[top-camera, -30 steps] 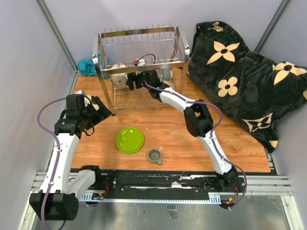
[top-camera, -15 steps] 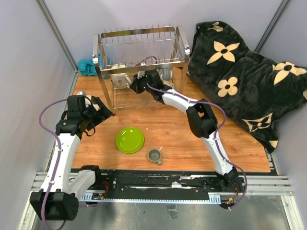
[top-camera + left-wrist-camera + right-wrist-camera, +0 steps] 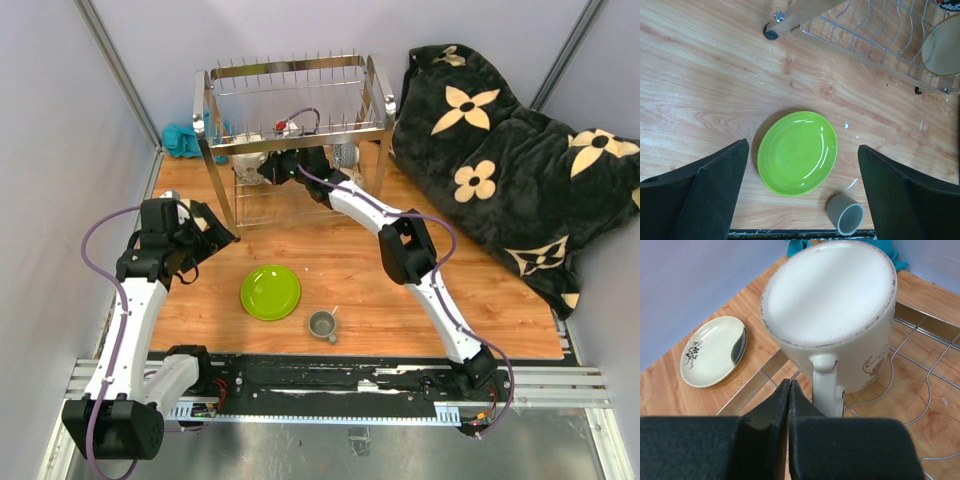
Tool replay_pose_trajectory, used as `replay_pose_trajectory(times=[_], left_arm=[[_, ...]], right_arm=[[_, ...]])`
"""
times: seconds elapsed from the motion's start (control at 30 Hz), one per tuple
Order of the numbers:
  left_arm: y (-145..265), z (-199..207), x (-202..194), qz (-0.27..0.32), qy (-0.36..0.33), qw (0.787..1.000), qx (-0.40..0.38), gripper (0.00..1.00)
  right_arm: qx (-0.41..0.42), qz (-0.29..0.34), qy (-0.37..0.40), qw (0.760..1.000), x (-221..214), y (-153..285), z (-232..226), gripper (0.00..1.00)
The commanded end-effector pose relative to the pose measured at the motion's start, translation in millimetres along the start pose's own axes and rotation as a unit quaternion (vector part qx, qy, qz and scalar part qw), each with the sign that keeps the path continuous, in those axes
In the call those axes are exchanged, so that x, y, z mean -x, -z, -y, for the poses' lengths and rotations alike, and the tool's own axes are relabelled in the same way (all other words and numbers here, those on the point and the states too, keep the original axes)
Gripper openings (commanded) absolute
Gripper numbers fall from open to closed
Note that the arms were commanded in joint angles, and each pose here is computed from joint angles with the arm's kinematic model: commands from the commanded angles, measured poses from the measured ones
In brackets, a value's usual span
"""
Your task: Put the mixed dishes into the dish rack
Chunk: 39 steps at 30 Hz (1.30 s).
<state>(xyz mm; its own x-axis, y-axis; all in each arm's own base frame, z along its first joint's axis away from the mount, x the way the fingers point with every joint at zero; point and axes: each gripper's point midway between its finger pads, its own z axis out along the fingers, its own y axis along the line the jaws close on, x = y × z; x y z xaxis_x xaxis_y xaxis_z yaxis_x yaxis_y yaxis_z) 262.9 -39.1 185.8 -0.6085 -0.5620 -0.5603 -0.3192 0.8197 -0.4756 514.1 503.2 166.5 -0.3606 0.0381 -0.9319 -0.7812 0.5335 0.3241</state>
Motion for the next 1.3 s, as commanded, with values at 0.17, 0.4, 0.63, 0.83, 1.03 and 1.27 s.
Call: replay_pose_trajectory(times=[0.17, 0.4, 0.63, 0.83, 1.03, 1.27], left_arm=[[-2.8, -1.4, 6.6, 0.007, -0.010, 1.000, 0.004, 0.96], [-6.7, 0.6, 5.6, 0.004, -0.010, 1.000, -0.003, 0.96], [-11.5, 9.5, -2.1, -0.008, -0.027, 0.999, -0.027, 0.95], [-15.9, 20.4, -26.6, -0.051, -0.051, 0.996, -0.051, 0.93], [-4.2, 24.0, -56.4, -0.075, -0.060, 0.993, -0.064, 0.90], [16.2, 41.5, -101.4, -0.110, -0.062, 0.985, -0.117, 0.83]], right_arm=[[-0.047, 0.000, 0.008, 0.999, -5.5, -11.6, 43.3, 0.01], [-0.045, 0.028, 0.021, 0.998, 8.0, -19.1, 50.9, 0.01], [0.007, 0.038, 0.036, 0.999, 27.8, 5.7, 18.0, 0.01], [0.019, 0.046, 0.023, 0.998, 30.4, 51.8, -7.7, 0.01], [0.020, 0.011, 0.004, 1.000, 4.5, 95.1, -23.4, 0.04], [-0.008, -0.056, -0.012, 0.998, -32.1, 165.3, -39.0, 0.21]])
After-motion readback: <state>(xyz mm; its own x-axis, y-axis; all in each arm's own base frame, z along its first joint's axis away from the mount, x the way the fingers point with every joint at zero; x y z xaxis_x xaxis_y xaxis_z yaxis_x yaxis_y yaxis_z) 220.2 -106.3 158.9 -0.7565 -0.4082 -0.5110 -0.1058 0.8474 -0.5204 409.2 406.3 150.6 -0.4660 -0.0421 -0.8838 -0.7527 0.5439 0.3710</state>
